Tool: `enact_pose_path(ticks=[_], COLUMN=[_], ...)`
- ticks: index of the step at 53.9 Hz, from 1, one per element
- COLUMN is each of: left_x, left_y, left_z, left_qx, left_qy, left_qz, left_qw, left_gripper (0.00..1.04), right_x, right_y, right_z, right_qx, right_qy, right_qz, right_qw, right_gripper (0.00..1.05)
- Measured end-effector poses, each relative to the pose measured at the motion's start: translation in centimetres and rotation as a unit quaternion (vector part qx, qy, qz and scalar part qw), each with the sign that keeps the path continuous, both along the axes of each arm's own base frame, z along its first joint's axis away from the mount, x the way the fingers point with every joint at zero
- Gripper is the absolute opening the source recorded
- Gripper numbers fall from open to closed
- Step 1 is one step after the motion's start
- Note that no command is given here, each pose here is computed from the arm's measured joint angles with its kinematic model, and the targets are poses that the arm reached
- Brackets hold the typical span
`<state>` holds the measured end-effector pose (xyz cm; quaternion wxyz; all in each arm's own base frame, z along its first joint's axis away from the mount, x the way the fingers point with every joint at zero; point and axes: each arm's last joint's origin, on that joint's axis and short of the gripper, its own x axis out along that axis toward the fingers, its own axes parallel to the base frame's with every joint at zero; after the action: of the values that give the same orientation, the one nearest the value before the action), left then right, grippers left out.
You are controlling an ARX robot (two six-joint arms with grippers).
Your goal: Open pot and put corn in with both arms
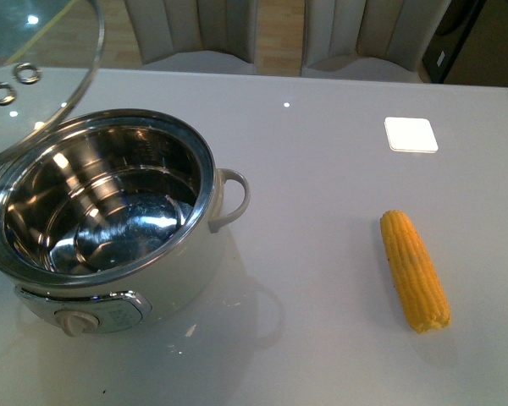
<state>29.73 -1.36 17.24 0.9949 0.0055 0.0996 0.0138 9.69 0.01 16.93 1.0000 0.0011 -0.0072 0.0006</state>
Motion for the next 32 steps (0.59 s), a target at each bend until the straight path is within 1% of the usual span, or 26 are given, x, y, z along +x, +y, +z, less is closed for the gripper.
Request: enact_pose_path(ticks=[5,12,18,22,32], left_x=[-1.5,-2.9,-3.3,-3.5,-3.2], left_y=[3.9,8.3,10.8,12.3,14.6], left_z=[-0.8,-2.2,-3.2,-4.2,-7.0], left_qx=[0.019,0.033,0.034,0.032,0.019], left_qy=[0.011,0.019,0.021,0.028,0.057], left_qz=[0.028,0.071,0.101,0.124,0.14], left_qw=[0.999,0.997,0.994,0.991,0.988], left_gripper=[0.41,0.41,0.41,0.41,0.41], right_x=[0.0,0.0,0.0,0.0,0.0], right_y=[0.0,0.0,0.0,0.0,0.0], right_z=[0.0,0.0,0.0,0.0,0.0], right_qx=[0.0,0.0,0.0,0.0,0.0], right_qy=[0.0,0.0,0.0,0.0,0.0], right_qz=[0.0,0.0,0.0,0.0,0.0], right_qw=[1.0,1.0,1.0,1.0,1.0], right_gripper=[0.96,0.96,0.96,0.96,0.96])
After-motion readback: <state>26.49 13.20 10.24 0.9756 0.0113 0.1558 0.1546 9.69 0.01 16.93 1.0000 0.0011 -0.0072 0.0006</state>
